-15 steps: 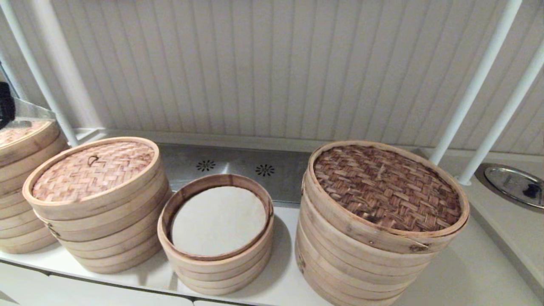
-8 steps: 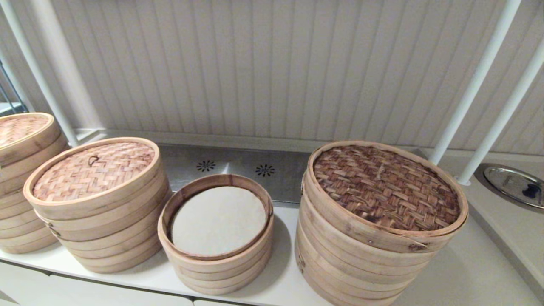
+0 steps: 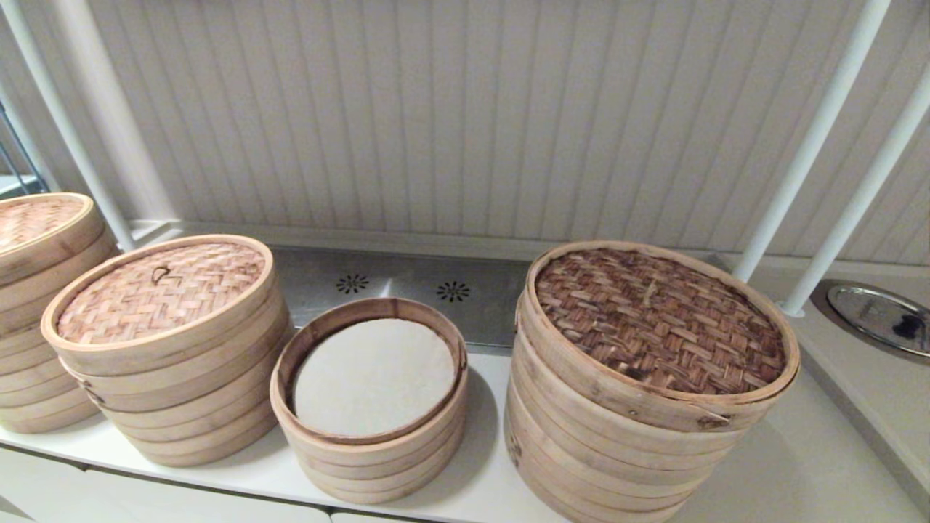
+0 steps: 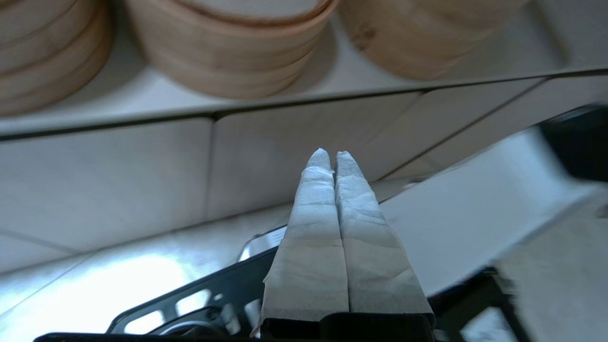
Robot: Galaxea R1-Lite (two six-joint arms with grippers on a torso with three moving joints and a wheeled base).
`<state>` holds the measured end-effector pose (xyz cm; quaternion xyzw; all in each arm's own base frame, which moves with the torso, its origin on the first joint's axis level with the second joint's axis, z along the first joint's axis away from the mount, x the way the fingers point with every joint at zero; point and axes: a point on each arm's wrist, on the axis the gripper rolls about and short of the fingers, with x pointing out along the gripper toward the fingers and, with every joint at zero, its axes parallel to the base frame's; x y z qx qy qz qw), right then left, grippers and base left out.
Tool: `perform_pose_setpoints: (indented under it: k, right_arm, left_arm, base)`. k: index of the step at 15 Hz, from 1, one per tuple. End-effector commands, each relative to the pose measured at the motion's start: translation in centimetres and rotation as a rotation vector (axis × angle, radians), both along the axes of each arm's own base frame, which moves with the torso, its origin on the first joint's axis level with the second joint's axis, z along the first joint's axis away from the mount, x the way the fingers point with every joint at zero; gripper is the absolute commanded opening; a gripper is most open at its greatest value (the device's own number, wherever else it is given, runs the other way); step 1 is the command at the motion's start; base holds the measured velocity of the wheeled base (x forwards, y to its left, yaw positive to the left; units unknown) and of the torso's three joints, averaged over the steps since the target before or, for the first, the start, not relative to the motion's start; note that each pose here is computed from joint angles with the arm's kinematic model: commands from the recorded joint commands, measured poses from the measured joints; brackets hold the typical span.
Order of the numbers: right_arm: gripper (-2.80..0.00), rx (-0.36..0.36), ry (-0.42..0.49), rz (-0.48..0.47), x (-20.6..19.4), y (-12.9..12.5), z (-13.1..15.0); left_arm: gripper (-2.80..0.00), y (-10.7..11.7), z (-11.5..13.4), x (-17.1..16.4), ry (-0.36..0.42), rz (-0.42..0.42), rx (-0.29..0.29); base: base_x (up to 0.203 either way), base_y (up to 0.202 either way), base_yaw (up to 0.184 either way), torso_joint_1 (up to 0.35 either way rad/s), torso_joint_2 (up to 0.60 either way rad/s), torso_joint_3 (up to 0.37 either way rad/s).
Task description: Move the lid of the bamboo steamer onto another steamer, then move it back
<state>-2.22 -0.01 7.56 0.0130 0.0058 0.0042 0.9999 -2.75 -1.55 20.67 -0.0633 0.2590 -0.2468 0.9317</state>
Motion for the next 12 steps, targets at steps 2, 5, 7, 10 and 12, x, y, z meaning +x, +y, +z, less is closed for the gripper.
perform_pose_setpoints:
  k: [2, 5, 7, 10, 12]
  right_arm:
    - [-2.8, 0.0, 0.001, 0.001, 0.0, 0.0, 0.0]
    - [-2.8, 0.0, 0.0, 0.001, 0.0, 0.0, 0.0]
    - [-2.8, 0.0, 0.0, 0.001, 0.0, 0.0, 0.0]
    - [-2.8, 0.0, -0.001, 0.001, 0.0, 0.0, 0.0]
    - [-2.8, 0.0, 0.0, 0.001, 0.0, 0.0, 0.0]
  left_arm:
    - [-2.8, 0.3, -4.6, 0.0, -0.113, 0.123, 0.075]
    - [-2.8, 1.0, -9.7, 2.7, -0.272, 0.316, 0.148]
    - [-2.8, 1.2, -11.3, 2.9, -0.338, 0.398, 0.169]
    - [-2.8, 1.2, -11.7, 2.5, -0.311, 0.369, 0.158]
    - [-2.8, 1.2, -11.8, 2.3, -0.329, 0.375, 0.16]
  base:
    - [0.0, 0.0, 0.0, 0.0, 0.0, 0.0]
    - [0.0, 0.0, 0.0, 0.0, 0.0, 0.0]
    - [0.0, 0.0, 0.0, 0.0, 0.0, 0.0]
    - [0.0, 0.0, 0.0, 0.0, 0.0, 0.0]
    - [0.0, 0.0, 0.0, 0.0, 0.0, 0.0]
